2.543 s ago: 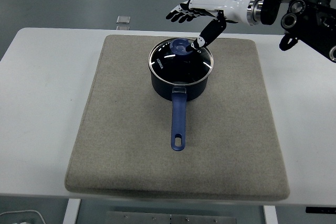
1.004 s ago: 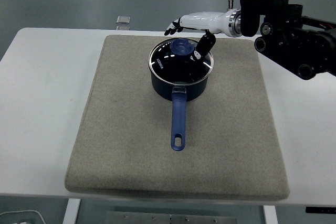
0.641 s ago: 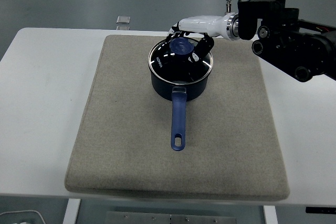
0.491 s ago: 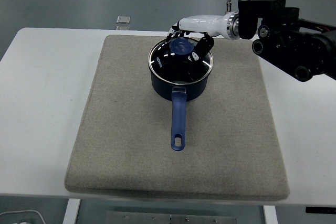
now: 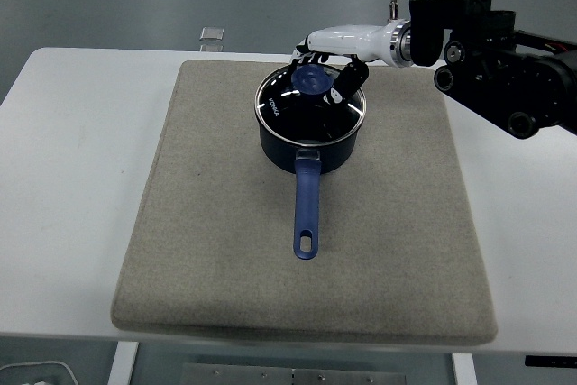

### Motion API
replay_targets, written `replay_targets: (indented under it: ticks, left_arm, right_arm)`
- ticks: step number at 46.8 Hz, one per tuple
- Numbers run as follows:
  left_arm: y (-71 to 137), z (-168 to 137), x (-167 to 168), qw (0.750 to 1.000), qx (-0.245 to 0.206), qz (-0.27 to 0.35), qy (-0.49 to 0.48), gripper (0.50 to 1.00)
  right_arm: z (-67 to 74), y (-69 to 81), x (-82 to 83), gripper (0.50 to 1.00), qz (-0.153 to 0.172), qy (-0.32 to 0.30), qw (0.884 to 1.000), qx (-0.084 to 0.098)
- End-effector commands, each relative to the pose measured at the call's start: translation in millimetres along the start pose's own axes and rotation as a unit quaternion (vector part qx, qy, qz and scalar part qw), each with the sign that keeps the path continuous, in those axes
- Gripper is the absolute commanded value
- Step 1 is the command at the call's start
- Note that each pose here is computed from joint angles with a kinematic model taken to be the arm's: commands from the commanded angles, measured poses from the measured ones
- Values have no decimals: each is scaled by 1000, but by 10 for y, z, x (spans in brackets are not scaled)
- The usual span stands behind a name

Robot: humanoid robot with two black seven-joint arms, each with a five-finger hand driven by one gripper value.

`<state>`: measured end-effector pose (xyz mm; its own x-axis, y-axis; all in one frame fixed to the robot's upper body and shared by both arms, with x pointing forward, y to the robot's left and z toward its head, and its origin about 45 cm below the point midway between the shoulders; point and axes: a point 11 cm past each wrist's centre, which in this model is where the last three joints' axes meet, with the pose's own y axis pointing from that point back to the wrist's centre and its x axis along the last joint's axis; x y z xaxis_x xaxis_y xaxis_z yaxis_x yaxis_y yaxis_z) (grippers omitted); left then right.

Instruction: Lift the pot lid and place it to the right of the pot.

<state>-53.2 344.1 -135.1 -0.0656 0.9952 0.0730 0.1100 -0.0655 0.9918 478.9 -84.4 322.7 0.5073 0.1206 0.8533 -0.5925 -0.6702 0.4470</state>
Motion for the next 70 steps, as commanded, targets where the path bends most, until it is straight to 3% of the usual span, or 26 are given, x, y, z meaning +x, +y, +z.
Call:
replay_targets:
  ticks: [1, 22, 31, 40, 51, 70]
  left_arm:
    - [0, 0, 0, 1000, 0, 0, 0, 1000]
    - [0, 0, 0, 1000, 0, 0, 0, 1000]
    - [0, 0, 0, 1000, 0, 0, 0, 1000]
    - [0, 0, 0, 1000, 0, 0, 0, 1000]
    - [0, 0, 0, 1000, 0, 0, 0, 1000]
    - [0, 0, 0, 1000, 0, 0, 0, 1000]
  right_arm:
    - [-6, -2, 0, 723, 0, -1, 1000, 1]
    - [-37, 24, 88, 656, -1, 4, 1000, 2]
    - [-34, 33, 106, 501, -2, 5, 1000, 1]
    - [25, 99, 194, 500, 4, 8, 1000, -7]
    - [313, 317, 293, 500, 16, -3, 999, -36]
    - [1053, 853, 222, 500, 35, -38, 992, -113]
